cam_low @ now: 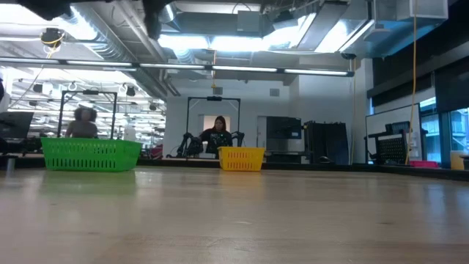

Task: Sort & place blocks by color
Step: Put the light blue block into the blue bin

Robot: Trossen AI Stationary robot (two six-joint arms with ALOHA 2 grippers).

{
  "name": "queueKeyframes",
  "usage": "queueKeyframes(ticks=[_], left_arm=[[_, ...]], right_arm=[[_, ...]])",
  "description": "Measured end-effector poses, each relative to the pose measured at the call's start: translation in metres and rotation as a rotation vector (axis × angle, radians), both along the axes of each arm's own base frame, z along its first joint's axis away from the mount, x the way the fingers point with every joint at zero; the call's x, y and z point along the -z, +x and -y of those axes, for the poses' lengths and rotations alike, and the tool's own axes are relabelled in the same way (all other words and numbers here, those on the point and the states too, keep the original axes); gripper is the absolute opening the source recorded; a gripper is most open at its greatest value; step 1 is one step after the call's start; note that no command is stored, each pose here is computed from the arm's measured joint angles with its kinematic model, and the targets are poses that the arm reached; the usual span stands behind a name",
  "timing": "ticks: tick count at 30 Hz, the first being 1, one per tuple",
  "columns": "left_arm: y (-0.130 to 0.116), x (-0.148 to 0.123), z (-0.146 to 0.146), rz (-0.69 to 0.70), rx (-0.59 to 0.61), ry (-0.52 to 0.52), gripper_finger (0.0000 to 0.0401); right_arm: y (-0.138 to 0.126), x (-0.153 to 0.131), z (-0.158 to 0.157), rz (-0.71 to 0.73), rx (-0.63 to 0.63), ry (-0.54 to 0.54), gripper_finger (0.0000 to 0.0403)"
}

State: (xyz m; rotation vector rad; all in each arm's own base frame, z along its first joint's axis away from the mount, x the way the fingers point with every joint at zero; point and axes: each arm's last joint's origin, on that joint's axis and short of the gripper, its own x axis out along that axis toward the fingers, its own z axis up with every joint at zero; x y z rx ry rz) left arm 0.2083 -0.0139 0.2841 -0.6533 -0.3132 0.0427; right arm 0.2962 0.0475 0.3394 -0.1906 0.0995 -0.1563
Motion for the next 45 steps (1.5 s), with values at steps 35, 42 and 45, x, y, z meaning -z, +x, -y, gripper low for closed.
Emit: queueKeyframes(ticks=[35,42,45], left_arm=[[0.098,-0.016,0.002,-0.061,0.101,-0.159,0.0122],[0.098,-0.016,-0.004,-0.057,0.091,-0.174,0.0129],[0.098,-0.016,-0.007,-0.058,0.086,-0.158,0.016]], right_arm=[[0.03,0.009,-0.004,-0.099,0.006,-0.294,0.0213],[0.029,0.009,-0.004,-0.11,0.03,-0.319,0.0144],[0.029,0.009,-0.003,-0.11,0.053,-0.297,0.0141]])
